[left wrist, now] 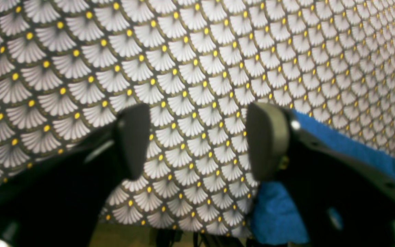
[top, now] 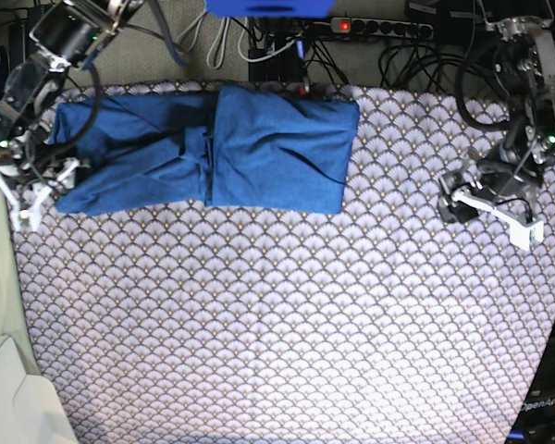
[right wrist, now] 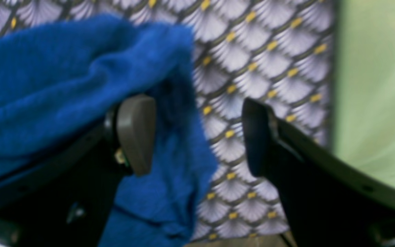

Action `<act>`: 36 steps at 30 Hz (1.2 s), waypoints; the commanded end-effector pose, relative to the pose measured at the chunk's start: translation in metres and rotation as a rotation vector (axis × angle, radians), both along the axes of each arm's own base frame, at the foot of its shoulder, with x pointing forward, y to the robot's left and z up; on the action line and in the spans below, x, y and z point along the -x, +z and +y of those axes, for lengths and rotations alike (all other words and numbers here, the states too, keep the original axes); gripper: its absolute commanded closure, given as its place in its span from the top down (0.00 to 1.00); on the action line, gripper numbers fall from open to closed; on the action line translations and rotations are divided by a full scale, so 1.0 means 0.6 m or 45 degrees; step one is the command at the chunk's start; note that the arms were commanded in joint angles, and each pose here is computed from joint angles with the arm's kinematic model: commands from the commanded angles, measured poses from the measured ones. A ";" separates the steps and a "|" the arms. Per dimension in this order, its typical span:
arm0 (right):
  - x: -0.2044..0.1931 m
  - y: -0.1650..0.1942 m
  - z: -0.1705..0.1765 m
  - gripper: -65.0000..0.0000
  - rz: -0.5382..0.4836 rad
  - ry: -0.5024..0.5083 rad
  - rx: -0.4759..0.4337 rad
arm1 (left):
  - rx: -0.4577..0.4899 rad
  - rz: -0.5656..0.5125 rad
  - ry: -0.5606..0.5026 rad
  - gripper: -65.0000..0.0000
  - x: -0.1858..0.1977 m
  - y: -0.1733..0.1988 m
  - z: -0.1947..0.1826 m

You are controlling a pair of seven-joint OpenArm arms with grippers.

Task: Fold the T-shirt properly
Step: 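Move the right gripper to the strip's other end and grasp it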

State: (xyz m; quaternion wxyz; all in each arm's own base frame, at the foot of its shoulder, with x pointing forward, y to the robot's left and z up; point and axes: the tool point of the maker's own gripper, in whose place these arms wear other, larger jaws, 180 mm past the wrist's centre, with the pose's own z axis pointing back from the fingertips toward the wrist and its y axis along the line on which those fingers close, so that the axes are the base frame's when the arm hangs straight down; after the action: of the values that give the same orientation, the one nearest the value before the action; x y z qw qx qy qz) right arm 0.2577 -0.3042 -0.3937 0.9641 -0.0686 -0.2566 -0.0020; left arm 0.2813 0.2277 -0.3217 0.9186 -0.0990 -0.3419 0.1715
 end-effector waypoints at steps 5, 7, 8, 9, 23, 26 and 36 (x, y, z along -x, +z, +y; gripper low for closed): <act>-0.014 0.013 0.002 0.62 -0.046 0.013 0.003 | 0.004 -0.047 0.008 0.70 -0.009 0.015 -0.001; -0.014 0.013 0.002 0.62 -0.046 0.013 0.002 | 0.005 -0.048 0.006 0.70 -0.010 0.016 -0.001; -0.014 0.012 0.003 0.62 -0.046 0.013 0.000 | 0.005 -0.048 0.006 0.70 -0.010 0.016 -0.001; -0.014 0.012 0.003 0.62 -0.046 0.013 0.000 | 0.004 -0.047 0.008 0.70 -0.009 0.015 -0.001; 0.003 -0.034 0.001 0.62 0.053 0.008 -0.064 | 0.010 -0.045 0.009 0.70 -0.008 0.014 -0.003; 0.003 -0.034 0.001 0.62 0.053 0.008 -0.064 | 0.010 -0.045 0.007 0.70 -0.008 0.013 -0.003; 0.011 -0.046 0.017 0.28 0.073 0.008 -0.093 | 0.009 -0.036 0.010 0.70 -0.003 0.010 -0.002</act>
State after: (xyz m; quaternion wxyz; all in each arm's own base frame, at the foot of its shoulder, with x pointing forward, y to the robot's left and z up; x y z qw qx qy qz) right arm 0.2481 -0.2910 -0.4262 0.9741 -0.0262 -0.2242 -0.0127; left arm 0.2784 0.2222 -0.3260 0.9179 -0.1075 -0.3376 0.1788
